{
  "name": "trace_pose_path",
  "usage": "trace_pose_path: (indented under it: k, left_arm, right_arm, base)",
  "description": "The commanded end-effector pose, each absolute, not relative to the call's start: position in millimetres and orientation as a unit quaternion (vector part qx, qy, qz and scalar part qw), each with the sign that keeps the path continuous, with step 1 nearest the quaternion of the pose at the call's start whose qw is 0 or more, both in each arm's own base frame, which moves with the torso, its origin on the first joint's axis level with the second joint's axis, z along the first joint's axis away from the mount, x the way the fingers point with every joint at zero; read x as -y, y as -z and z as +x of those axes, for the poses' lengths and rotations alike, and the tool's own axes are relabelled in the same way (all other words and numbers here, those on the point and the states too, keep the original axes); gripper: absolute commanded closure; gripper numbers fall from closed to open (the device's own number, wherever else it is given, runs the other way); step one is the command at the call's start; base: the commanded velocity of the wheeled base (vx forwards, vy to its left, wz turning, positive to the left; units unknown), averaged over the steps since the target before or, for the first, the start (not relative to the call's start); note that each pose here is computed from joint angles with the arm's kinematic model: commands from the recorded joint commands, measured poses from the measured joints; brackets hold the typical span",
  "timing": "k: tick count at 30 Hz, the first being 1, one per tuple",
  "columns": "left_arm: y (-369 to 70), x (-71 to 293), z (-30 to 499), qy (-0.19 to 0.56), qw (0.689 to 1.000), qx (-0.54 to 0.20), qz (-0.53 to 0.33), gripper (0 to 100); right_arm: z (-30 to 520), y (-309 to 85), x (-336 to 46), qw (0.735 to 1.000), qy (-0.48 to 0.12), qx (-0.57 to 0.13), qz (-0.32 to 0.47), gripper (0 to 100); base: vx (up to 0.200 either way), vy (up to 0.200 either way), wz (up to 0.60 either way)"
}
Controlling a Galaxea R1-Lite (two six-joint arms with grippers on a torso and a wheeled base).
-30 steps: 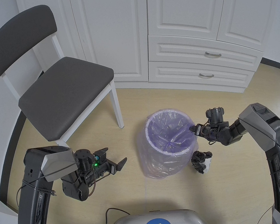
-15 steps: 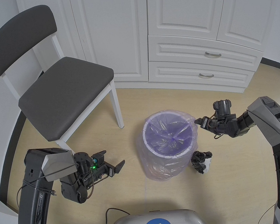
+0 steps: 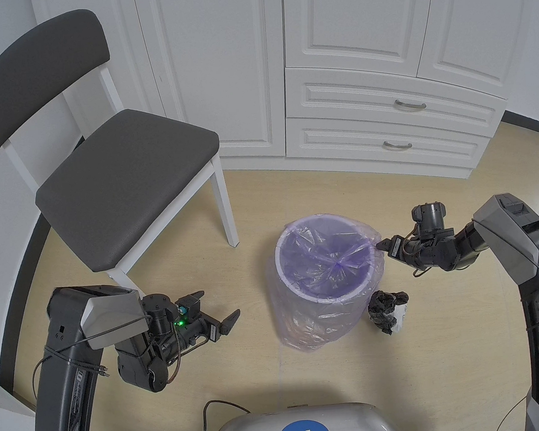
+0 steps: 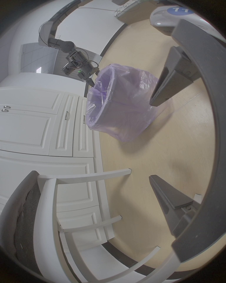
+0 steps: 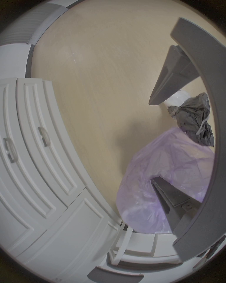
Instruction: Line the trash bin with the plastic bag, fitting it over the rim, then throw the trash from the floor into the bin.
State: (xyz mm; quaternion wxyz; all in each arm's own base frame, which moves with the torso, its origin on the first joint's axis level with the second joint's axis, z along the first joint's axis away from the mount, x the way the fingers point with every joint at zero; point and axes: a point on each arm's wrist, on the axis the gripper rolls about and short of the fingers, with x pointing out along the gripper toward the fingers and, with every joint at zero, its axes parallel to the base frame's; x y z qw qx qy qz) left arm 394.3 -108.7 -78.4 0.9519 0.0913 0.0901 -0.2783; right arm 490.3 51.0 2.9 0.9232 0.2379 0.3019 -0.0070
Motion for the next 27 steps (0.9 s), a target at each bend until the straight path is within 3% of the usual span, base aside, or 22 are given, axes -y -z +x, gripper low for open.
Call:
trace_pose_path:
  k: [1, 17, 21, 27]
  left_arm:
    - [81, 109, 393, 0.280, 0.951, -0.095, 0.091, 0]
    - [89, 108, 392, 0.280, 0.950, -0.103, 0.091, 0]
    - [88, 107, 392, 0.278, 0.951, -0.103, 0.091, 0]
    - [79, 107, 391, 0.278, 0.952, -0.096, 0.090, 0]
  right_arm:
    - [491, 21, -61, 0.918, 0.003, -0.324, 0.231, 0]
    - [480, 23, -115, 0.916, -0.033, -0.340, 0.211, 0]
    - [479, 24, -113, 0.919, -0.024, -0.337, 0.203, 0]
    - [469, -15, -106, 0.929, -0.022, -0.314, 0.197, 0]
  base:
    - [0.000, 0.000, 0.00]
    - [0.000, 0.000, 0.00]
    - [0.000, 0.000, 0.00]
    - [0.000, 0.000, 0.00]
